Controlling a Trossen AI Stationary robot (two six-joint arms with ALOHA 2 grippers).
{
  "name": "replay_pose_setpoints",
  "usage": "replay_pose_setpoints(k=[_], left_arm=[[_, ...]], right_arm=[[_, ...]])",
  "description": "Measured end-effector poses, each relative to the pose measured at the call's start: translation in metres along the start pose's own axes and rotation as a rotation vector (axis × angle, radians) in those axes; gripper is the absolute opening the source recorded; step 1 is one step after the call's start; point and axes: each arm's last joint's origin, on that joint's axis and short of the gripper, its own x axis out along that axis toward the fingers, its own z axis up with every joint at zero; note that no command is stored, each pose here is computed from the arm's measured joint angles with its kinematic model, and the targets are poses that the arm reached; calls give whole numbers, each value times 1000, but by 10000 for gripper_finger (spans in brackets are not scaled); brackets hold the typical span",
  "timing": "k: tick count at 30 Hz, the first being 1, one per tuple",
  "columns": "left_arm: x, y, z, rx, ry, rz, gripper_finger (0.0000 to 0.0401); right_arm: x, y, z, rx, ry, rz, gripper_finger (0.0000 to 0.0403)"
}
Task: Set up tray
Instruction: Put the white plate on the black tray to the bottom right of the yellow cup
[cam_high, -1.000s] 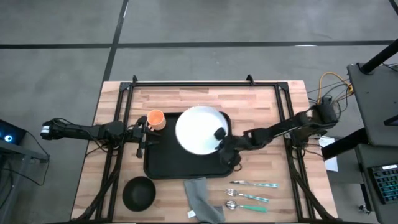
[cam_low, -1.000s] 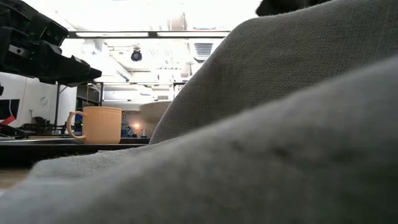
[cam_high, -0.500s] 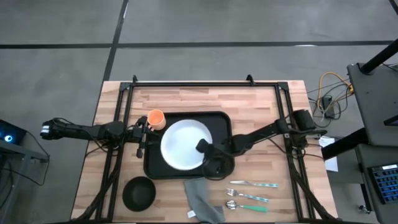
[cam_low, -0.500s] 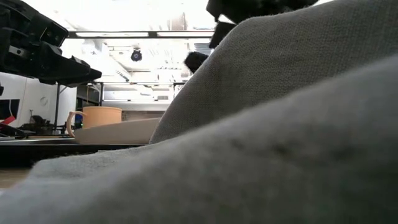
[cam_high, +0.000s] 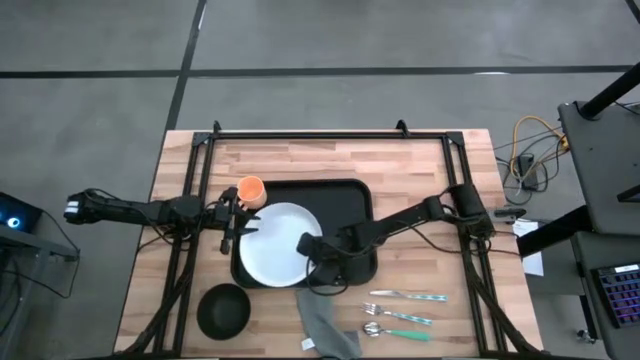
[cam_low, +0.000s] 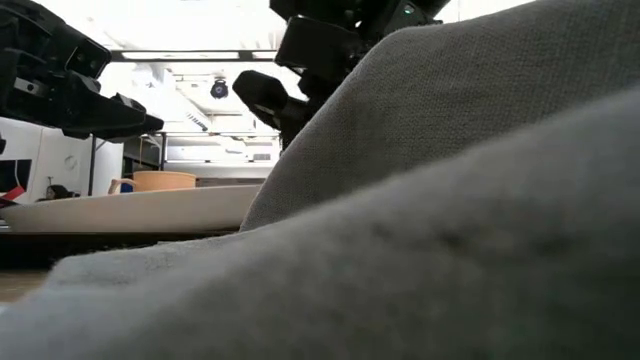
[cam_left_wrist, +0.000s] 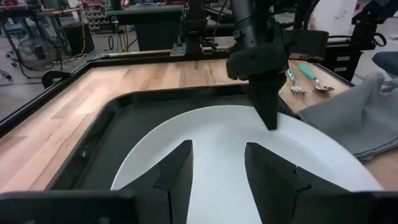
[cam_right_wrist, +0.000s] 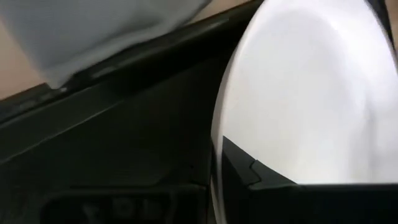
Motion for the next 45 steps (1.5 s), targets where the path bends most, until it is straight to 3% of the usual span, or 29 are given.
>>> replay_pose_setpoints(k=[45], left_arm=[[0,0,0,0,5,0,128]], right_arm=[[5,-15,-3,15,-82,-57,10]])
